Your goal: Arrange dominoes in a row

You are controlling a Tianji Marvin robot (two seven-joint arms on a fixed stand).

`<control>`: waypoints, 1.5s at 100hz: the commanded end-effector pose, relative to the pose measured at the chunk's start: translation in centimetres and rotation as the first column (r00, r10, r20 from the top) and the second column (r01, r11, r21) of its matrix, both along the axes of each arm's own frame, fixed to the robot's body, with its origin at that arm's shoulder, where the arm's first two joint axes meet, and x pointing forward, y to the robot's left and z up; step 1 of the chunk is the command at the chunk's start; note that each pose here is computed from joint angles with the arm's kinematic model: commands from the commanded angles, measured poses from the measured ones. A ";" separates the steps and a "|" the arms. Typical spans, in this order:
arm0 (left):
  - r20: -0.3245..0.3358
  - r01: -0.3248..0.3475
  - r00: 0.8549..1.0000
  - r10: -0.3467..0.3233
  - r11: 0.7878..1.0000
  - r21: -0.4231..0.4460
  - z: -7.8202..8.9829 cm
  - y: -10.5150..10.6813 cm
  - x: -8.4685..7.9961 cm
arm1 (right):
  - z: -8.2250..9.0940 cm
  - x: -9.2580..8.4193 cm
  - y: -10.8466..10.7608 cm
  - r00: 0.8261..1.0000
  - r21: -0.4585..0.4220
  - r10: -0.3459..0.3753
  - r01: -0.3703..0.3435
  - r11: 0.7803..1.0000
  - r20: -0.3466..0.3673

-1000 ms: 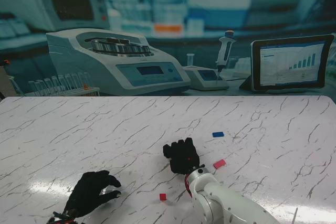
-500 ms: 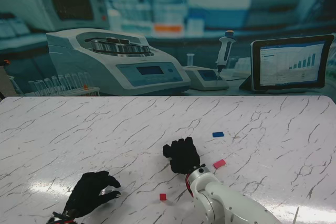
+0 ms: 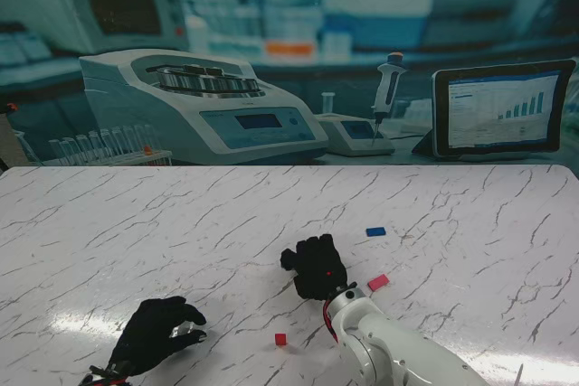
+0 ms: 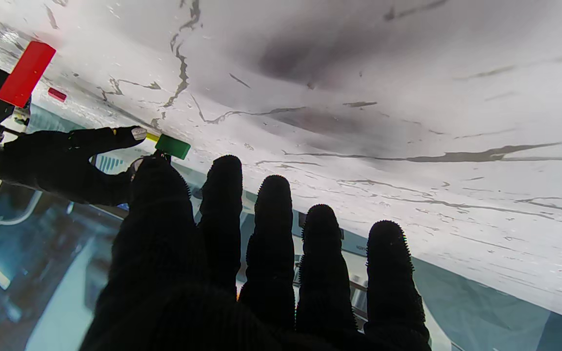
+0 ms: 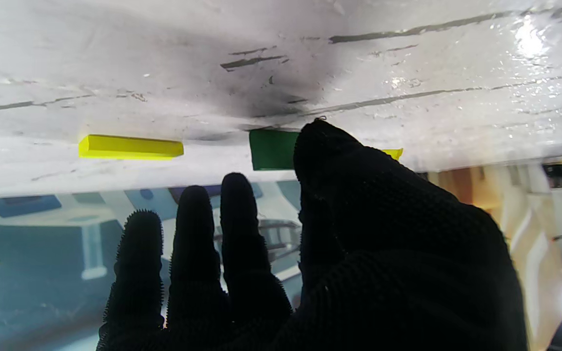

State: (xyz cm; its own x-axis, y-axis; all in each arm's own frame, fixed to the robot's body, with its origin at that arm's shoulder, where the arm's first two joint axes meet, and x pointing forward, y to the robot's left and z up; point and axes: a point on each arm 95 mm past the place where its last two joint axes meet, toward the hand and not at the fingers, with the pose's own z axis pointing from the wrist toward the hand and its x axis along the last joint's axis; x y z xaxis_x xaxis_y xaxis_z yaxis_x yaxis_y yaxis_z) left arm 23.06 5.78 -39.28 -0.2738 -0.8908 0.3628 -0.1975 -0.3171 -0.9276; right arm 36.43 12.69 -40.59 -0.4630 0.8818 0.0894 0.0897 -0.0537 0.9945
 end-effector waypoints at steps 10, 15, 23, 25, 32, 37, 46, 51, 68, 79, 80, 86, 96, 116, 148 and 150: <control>-0.018 0.014 1.000 -0.014 1.000 -0.016 -0.1 -0.3 -0.4 | 0.8 -0.7 0.3 0.999 0.021 0.025 -0.025 0.999 0.021; -0.019 0.014 1.000 -0.014 1.000 -0.015 -0.1 -0.3 -0.4 | 1.0 -0.7 0.3 0.999 0.021 0.025 -0.025 0.999 0.029; -0.018 0.015 1.000 -0.015 1.000 -0.013 -0.1 -0.3 -0.4 | 1.4 -0.5 0.3 0.999 0.017 0.023 -0.024 1.000 0.036; -0.018 0.015 1.000 -0.015 1.000 -0.013 -0.1 -0.3 -0.4 | 1.4 -0.5 0.3 0.999 0.015 0.022 -0.022 1.000 0.036; -0.016 0.016 1.000 -0.016 1.000 -0.011 -0.1 -0.3 -0.4 | 1.6 -0.2 0.4 0.999 0.008 0.015 -0.015 1.000 0.033; -0.015 0.016 1.000 -0.016 1.000 -0.011 -0.2 -0.2 -0.4 | 1.7 0.0 0.4 1.000 0.004 0.012 -0.012 1.000 0.026; -0.015 0.016 1.000 -0.016 1.000 -0.010 -0.2 -0.2 -0.3 | 1.7 0.4 0.5 1.000 -0.005 0.005 -0.005 1.000 0.012; -0.014 0.016 1.000 -0.016 1.000 -0.010 -0.2 -0.2 -0.4 | 1.5 0.6 0.6 1.000 -0.004 -0.001 0.001 1.000 0.004; -0.019 0.013 1.000 -0.013 1.000 -0.011 -0.3 -0.1 -0.4 | 1.2 1.3 0.9 1.000 -0.014 -0.010 0.010 1.000 -0.022; -0.020 0.012 1.000 -0.012 1.000 -0.013 -0.3 -0.1 -0.5 | 0.9 1.6 1.2 0.999 -0.012 -0.015 0.015 1.000 -0.042; -0.020 0.012 1.000 -0.012 1.000 -0.013 -0.3 -0.1 -0.5 | 0.9 1.6 1.2 0.999 -0.013 -0.015 0.015 1.000 -0.044; -0.021 0.011 1.000 -0.011 1.000 -0.014 -0.4 -0.1 -0.5 | 0.8 1.7 1.4 0.999 -0.013 -0.016 0.015 1.000 -0.049; -0.024 0.009 1.000 -0.009 1.000 -0.015 -0.4 -0.1 -0.5 | 0.6 1.7 1.6 0.998 -0.019 -0.016 0.015 1.000 -0.058; -0.025 0.005 1.000 -0.006 1.000 -0.017 -0.5 0.0 -0.6 | 0.4 1.9 1.9 0.997 -0.025 -0.025 0.023 0.999 -0.077; -0.022 0.003 1.000 -0.004 1.000 -0.018 -0.5 0.0 -0.6 | -0.2 2.0 2.2 0.996 -0.048 -0.043 0.039 0.998 -0.077; -0.022 0.003 1.000 -0.004 1.000 -0.018 -0.6 0.0 -0.6 | -0.3 2.0 2.2 0.996 -0.047 -0.044 0.040 0.998 -0.077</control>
State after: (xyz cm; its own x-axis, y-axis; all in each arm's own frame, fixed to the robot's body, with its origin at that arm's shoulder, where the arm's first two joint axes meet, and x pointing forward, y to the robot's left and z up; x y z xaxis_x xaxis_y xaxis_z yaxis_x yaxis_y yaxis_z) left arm 22.89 6.08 -39.50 -0.2613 -0.8935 0.3653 -0.2018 -0.3196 -0.9258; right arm 38.81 14.34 -40.56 -0.4182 0.9054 0.0731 0.1589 -0.0063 0.9873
